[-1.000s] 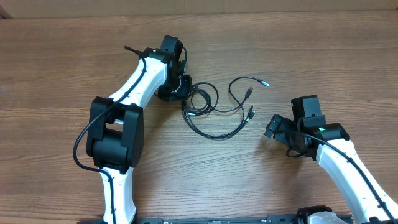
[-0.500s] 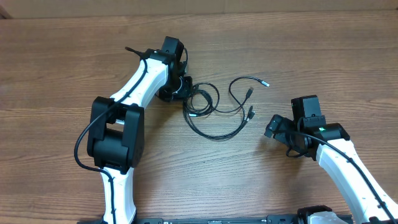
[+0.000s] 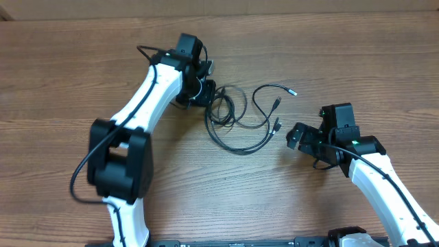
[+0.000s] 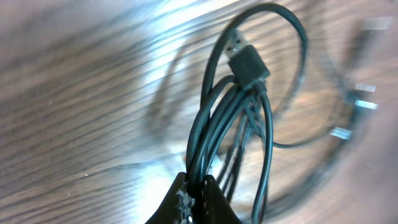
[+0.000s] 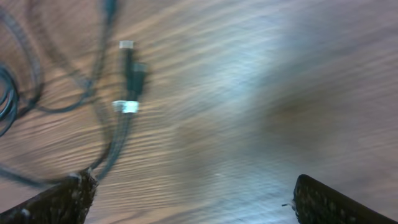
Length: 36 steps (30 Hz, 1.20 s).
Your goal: Untangle cables
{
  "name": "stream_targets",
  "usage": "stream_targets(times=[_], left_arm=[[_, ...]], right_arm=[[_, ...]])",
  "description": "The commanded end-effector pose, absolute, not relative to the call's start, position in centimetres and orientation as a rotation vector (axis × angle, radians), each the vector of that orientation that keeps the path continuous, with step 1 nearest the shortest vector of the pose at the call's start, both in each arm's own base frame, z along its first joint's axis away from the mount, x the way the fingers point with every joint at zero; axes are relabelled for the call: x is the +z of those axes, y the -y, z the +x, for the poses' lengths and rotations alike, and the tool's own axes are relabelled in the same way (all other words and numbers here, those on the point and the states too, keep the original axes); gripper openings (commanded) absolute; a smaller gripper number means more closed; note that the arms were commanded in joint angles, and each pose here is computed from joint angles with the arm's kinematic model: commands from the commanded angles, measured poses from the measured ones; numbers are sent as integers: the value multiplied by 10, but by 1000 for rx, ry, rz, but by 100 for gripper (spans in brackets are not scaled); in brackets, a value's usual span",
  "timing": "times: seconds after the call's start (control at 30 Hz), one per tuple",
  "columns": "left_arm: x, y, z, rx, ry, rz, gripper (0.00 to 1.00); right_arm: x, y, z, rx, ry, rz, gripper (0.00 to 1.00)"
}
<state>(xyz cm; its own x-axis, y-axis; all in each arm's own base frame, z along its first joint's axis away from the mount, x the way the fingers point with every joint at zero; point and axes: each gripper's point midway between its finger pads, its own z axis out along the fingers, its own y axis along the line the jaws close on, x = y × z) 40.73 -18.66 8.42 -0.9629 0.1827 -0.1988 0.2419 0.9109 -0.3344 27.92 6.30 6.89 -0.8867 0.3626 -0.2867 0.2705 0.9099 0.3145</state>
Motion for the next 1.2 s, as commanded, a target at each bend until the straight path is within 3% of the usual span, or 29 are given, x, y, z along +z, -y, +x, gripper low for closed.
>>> stream_targets(times=[0.0,0.1,0.5,0.67,0.8,1.17], left_arm=[[137,214,397,-755,-2733,558,4],[147,226,385,-886,-2693,644,4],[149,247,351,-976,-2613,967,4],[160,272,333,-1103,-2495,1113,4],[165,283,324,-1161,-2439,1175,4],[198,307,313,-1450,-2245,1181,4]], right_arm=[[81,-97,284,636,-2702,237,98],[98,-120,291,806,-2619,81,92],[136,-147,312,985,-2393,-138,89],[134,-145,312,971,-2404,-128,87],[119,-130,313,843,-2468,-57,76],[107,-120,306,769,-2538,-8,76]])
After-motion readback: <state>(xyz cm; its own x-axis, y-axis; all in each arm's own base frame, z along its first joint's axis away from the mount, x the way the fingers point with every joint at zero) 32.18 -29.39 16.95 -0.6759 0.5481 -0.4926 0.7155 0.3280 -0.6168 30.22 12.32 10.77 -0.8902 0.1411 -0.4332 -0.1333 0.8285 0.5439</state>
